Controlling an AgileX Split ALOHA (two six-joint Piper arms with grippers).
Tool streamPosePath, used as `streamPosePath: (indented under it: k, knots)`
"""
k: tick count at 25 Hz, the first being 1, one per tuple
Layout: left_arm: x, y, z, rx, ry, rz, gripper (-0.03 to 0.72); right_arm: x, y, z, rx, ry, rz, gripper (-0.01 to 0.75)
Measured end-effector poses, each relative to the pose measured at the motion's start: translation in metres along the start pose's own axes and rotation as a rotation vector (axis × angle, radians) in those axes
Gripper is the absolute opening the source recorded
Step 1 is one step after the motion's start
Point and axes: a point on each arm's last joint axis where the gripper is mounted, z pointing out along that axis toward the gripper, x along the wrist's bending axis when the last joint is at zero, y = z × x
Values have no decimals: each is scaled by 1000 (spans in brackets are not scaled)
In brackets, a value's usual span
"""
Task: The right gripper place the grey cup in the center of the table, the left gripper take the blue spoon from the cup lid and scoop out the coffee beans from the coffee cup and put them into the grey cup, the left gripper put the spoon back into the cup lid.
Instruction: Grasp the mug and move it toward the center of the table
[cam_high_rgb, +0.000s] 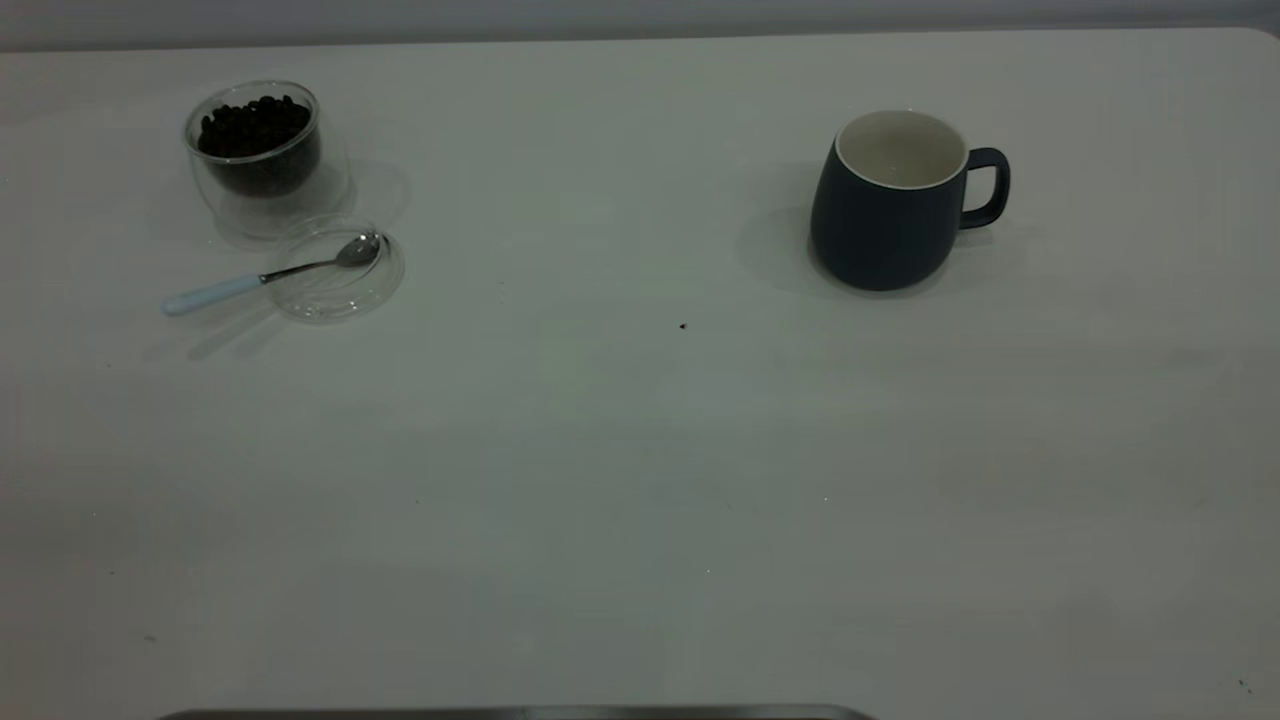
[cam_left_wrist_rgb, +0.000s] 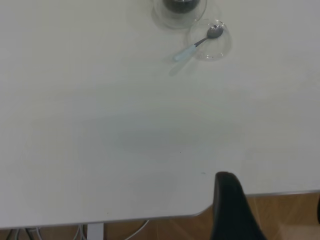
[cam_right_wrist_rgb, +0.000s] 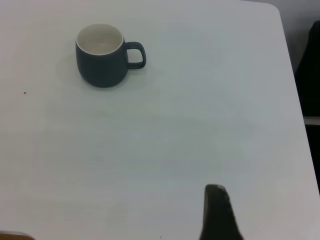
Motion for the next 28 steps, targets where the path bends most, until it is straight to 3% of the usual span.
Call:
streamPosePath:
  k: [28]
  knots:
    - [0,0,0,0,0,-2,475,-1,1,0,0,-12,-5,457]
